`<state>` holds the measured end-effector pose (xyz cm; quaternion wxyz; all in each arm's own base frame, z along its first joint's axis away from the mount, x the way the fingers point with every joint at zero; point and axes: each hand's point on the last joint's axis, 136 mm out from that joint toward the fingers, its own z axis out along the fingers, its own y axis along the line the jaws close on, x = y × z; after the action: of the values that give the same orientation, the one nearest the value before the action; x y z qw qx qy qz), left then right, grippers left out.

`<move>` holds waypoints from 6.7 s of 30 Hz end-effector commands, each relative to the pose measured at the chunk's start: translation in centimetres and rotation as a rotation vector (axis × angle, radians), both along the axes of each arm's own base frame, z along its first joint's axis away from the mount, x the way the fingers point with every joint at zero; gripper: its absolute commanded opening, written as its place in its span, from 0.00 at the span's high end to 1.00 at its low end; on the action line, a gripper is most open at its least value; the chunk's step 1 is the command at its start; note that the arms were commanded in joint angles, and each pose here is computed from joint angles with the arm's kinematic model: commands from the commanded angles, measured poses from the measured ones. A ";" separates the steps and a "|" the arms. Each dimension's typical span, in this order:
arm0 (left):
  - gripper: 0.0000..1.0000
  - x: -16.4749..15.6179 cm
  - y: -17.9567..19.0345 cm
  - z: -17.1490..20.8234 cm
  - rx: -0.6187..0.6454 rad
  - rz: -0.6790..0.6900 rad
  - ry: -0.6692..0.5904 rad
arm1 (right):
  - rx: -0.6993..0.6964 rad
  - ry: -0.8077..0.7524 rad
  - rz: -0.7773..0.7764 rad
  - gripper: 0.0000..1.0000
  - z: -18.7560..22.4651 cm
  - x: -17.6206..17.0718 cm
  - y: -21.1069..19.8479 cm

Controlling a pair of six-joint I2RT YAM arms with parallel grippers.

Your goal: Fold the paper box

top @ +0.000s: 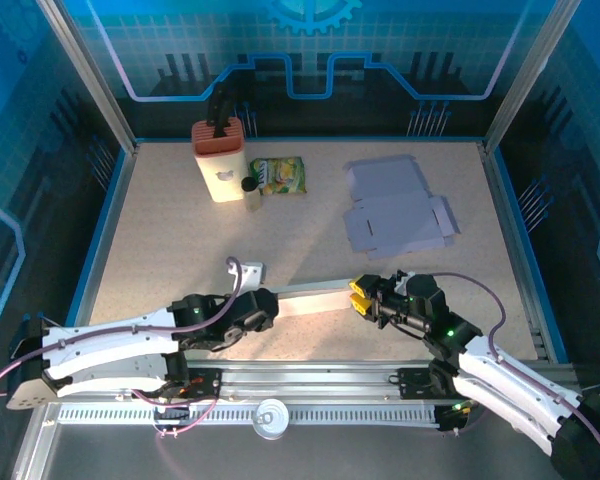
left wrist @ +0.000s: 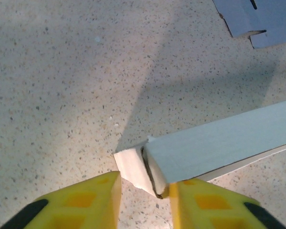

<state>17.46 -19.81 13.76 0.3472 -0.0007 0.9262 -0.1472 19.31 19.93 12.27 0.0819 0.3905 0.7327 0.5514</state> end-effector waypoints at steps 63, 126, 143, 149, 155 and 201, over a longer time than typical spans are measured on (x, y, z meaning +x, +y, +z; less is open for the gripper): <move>0.81 -1.3 1.8 -7.2 -0.293 0.049 0.285 | -0.325 0.206 -0.030 0.75 -7.2 -2.5 -3.9; 0.51 -1.5 0.4 -4.3 -0.250 -0.023 0.133 | -0.720 -0.142 0.463 0.35 -3.4 -0.4 -3.6; 0.42 -1.3 1.3 4.3 -0.333 -0.092 0.048 | -0.736 -0.094 0.721 0.42 -7.5 3.7 2.8; 0.46 -1.6 2.9 4.6 -0.320 -0.065 0.026 | -0.720 -0.121 0.751 0.52 -7.8 5.3 8.8; 0.47 -2.1 5.3 6.0 -0.332 -0.031 -0.042 | -0.663 -0.167 0.754 0.57 -8.2 7.5 17.9; 0.40 1.7 -8.3 0.3 -0.659 -0.096 0.074 | -0.655 0.189 0.257 0.44 -9.6 13.5 -4.9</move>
<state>18.75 -27.61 14.01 0.2826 -0.0432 0.8564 -0.4300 36.06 12.09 2.70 0.0871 0.2555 0.9364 0.2243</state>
